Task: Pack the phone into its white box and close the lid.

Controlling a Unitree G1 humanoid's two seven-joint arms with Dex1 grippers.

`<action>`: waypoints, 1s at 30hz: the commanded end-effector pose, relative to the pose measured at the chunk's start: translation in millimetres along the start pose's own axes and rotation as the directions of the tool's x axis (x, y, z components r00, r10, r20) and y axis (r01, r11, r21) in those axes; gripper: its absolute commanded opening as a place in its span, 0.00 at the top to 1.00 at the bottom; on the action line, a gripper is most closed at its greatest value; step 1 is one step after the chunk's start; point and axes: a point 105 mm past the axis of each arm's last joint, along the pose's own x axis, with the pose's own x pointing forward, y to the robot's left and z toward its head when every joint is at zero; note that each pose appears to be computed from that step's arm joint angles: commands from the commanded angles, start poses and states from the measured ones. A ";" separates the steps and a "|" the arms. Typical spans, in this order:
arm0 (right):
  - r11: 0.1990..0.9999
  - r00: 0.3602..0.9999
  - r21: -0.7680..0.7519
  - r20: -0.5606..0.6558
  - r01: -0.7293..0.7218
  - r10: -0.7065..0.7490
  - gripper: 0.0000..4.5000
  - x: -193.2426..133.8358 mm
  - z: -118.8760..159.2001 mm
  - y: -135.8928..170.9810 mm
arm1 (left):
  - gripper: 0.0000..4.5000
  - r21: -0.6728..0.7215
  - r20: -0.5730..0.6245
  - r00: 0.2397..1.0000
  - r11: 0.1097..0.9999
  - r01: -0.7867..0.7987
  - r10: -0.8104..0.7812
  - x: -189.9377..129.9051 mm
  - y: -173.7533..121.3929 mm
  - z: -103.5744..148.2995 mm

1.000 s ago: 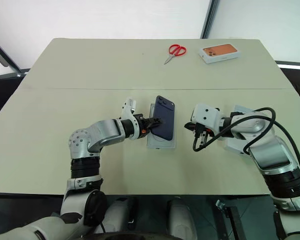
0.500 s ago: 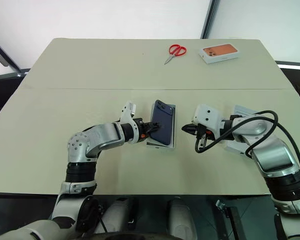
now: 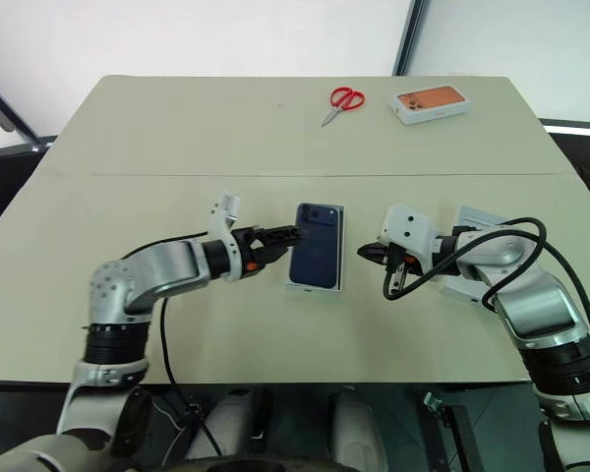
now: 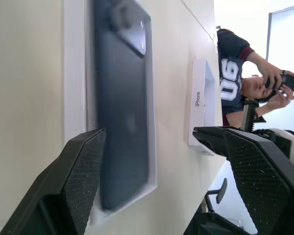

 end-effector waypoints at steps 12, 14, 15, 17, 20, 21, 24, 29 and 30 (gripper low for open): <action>0.996 0.995 -0.055 0.069 0.071 -0.067 1.00 6.8 16.3 -14.9 | 0.72 0.546 0.134 0.957 0.787 -0.287 0.256 -42.2 48.6 29.5; 0.994 0.994 -0.060 0.067 0.093 -0.089 1.00 7.1 16.2 -17.8 | 0.95 0.594 0.142 0.963 0.759 -0.267 0.227 -38.2 46.2 30.9; 0.993 0.993 -0.060 0.069 0.098 -0.094 1.00 7.8 16.7 -18.2 | 0.98 0.636 0.130 0.972 0.736 -0.234 0.197 -33.4 41.2 29.3; 0.993 0.993 -0.060 0.072 0.102 -0.097 1.00 9.0 17.7 -17.8 | 0.98 0.690 0.107 0.981 0.699 -0.189 0.159 -27.2 35.6 26.7; 0.991 0.989 -0.055 0.096 0.118 -0.113 1.00 13.6 23.8 -18.0 | 0.98 0.738 0.082 0.984 0.654 -0.165 0.156 -17.7 36.7 24.6; 0.991 0.987 -0.051 0.107 0.125 -0.119 1.00 16.2 26.9 -18.0 | 0.98 0.747 0.073 0.984 0.644 -0.164 0.165 -14.9 39.3 24.1; 0.988 0.982 -0.044 0.125 0.146 -0.139 1.00 29.1 35.6 -16.8 | 0.98 0.756 0.088 0.977 0.625 -0.191 0.192 -14.0 49.3 28.4; 0.990 0.983 -0.033 0.130 0.136 -0.131 1.00 56.0 52.3 -5.8 | 0.98 0.831 0.109 0.980 0.526 -0.182 0.168 -22.6 57.0 30.1; 0.992 0.984 -0.035 0.136 0.121 -0.115 1.00 61.7 58.1 -1.1 | 0.98 0.842 0.110 0.982 0.510 -0.173 0.152 -26.3 58.2 29.7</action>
